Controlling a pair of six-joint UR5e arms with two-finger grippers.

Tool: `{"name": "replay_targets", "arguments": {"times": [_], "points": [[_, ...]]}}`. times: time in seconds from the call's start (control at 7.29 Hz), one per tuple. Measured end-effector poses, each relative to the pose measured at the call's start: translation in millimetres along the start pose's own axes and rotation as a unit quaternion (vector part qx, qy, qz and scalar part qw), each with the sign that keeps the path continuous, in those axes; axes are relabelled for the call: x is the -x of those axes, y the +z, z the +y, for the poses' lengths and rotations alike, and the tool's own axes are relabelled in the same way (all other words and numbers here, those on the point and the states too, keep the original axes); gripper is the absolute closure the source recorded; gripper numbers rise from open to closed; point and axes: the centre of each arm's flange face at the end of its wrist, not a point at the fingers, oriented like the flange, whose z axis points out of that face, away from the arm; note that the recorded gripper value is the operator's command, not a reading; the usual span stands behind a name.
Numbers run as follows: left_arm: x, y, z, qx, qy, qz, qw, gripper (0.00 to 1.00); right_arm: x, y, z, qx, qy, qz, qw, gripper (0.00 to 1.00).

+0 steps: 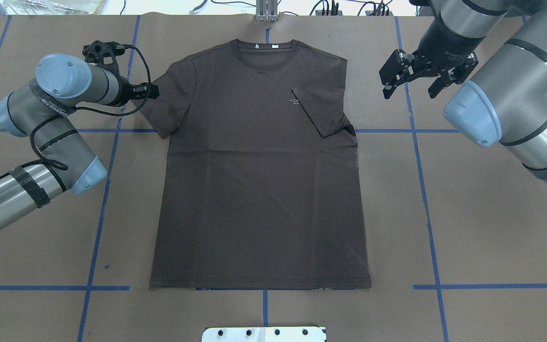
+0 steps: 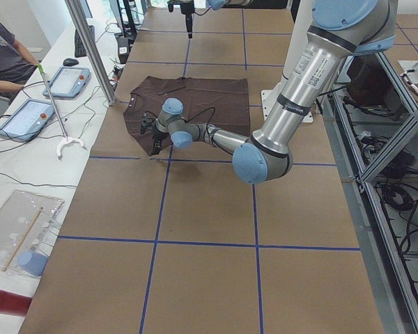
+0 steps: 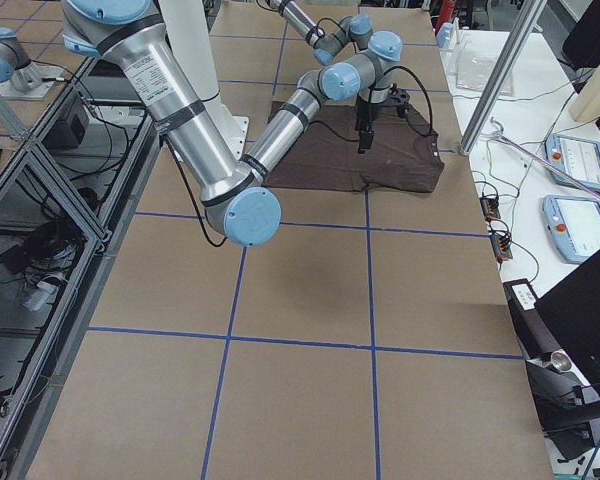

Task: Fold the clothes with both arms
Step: 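Position the left gripper over the sleeve nearest it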

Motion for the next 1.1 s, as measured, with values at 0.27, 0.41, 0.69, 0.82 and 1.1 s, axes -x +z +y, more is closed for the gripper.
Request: {"name": "replay_targets", "arguments": {"times": [0.27,0.41,0.69,0.82,1.1], "points": [[10.0,11.9,2.0,-0.007,0.001,-0.008,0.9999,0.04,1.8,0.1,-0.1,-0.002,-0.001,-0.002,1.0000,0.00],[13.6,15.3,2.4,-0.008,0.002,-0.010,0.9999,0.06,2.8,-0.3,-0.3,-0.003,-0.001,-0.002,1.0000,0.00],[16.7,18.3,2.6,-0.008,0.001,-0.012,0.9999,0.08,4.9,-1.8,-0.3,-0.004,-0.003,-0.004,1.0000,0.00],[17.0,19.1,2.5,-0.008,0.001,-0.013,0.9999,0.19,5.7,-2.5,-0.1,-0.004,-0.003,-0.004,1.0000,0.00],[17.4,19.4,1.9,-0.008,0.000,-0.013,0.9999,0.40,6.6,-3.3,-0.1,-0.005,-0.004,-0.005,1.0000,0.00]]}}
